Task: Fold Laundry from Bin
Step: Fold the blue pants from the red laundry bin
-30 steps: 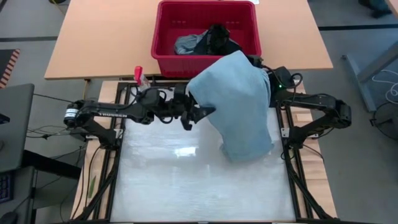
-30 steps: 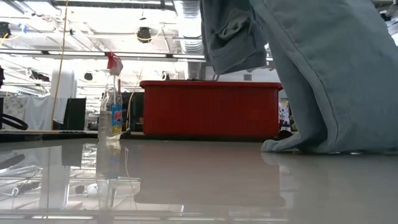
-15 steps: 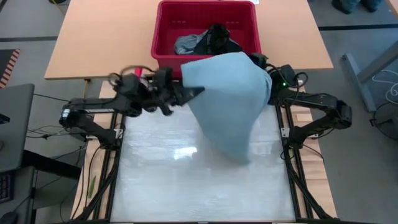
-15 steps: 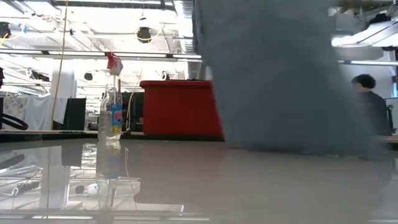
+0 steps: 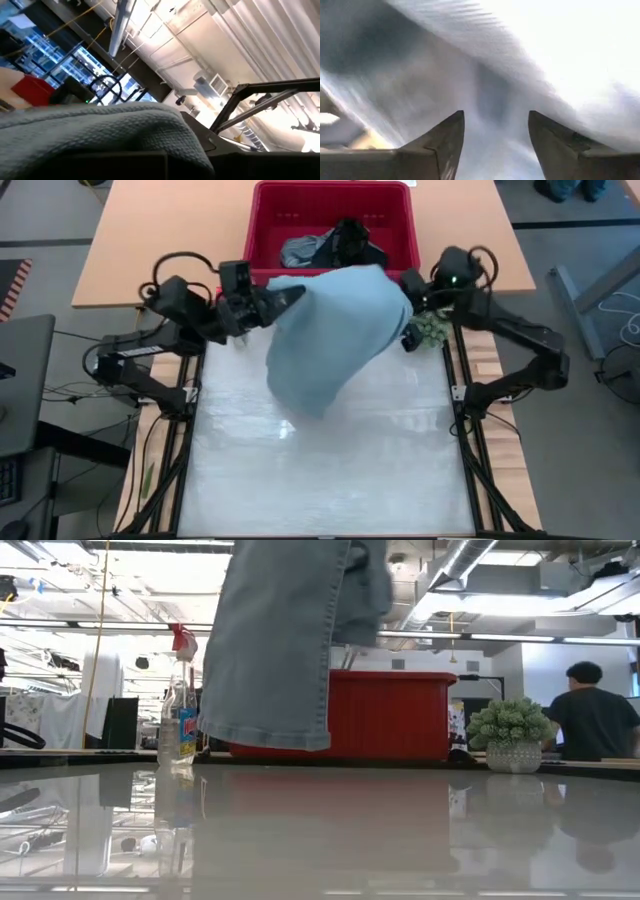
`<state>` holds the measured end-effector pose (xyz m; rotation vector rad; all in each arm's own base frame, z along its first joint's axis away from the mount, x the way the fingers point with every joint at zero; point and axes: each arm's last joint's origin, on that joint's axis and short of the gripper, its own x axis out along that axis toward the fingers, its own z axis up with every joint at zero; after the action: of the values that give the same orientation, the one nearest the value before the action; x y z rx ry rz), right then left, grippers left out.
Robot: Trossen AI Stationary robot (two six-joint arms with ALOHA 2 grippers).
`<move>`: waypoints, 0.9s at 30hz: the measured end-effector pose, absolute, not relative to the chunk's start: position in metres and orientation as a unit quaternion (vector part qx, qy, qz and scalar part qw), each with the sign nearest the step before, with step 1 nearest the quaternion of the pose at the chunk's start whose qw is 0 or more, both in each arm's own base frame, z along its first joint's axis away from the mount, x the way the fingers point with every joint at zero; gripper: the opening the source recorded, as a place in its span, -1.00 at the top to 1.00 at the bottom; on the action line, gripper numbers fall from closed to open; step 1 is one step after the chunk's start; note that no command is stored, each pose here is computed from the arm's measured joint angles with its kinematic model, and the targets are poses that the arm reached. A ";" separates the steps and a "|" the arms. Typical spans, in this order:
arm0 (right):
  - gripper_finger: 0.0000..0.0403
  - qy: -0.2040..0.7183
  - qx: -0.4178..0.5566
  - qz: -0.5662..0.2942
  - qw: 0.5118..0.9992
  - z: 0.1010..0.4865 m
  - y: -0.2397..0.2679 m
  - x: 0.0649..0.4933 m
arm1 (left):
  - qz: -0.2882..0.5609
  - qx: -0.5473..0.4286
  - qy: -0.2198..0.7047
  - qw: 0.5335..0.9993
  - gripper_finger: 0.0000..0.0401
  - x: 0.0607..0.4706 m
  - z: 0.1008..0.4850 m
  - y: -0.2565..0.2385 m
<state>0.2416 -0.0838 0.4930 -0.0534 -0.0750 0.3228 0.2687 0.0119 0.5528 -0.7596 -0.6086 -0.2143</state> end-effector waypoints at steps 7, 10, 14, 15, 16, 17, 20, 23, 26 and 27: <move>-0.26 0.094 -0.119 0.059 0.987 0.507 -0.075 0.197 | -0.032 -0.365 -0.273 0.890 1.00 0.236 0.562 0.014; -0.26 0.091 -0.207 0.066 0.972 0.512 -0.062 0.185 | 0.006 -0.370 -0.265 0.890 1.00 0.225 0.563 0.015; -0.26 0.043 -0.392 0.090 0.915 0.520 -0.043 0.182 | 0.040 -0.389 -0.241 0.888 1.00 0.222 0.558 0.016; -0.26 0.032 -0.439 0.086 0.894 0.522 -0.038 0.183 | 0.043 -0.395 -0.235 0.887 1.00 0.223 0.556 0.016; -0.26 0.025 -0.484 0.077 0.871 0.524 -0.034 0.185 | 0.044 -0.400 -0.230 0.886 1.00 0.223 0.556 0.016; -0.26 0.020 -0.525 0.064 0.848 0.526 -0.029 0.187 | 0.044 -0.404 -0.227 0.885 1.00 0.224 0.555 0.016; -0.26 0.019 -0.619 0.017 0.785 0.529 -0.017 0.198 | 0.044 -0.412 -0.223 0.882 1.00 0.224 0.554 0.016; -0.26 0.043 -0.688 -0.005 0.725 0.526 -0.008 0.212 | 0.045 -0.414 -0.223 0.882 1.00 0.224 0.554 0.017; -0.26 0.091 -0.745 -0.022 0.661 0.519 -0.002 0.226 | 0.044 -0.417 -0.223 0.880 1.00 0.224 0.554 0.017; -0.26 0.109 -0.762 -0.031 0.637 0.517 -0.001 0.230 | 0.043 -0.417 -0.223 0.880 1.00 0.224 0.554 0.016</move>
<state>0.2303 -0.0006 0.5175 -1.7410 0.2497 -0.0709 0.2239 0.0165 0.5538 -0.8697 -0.4637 0.0900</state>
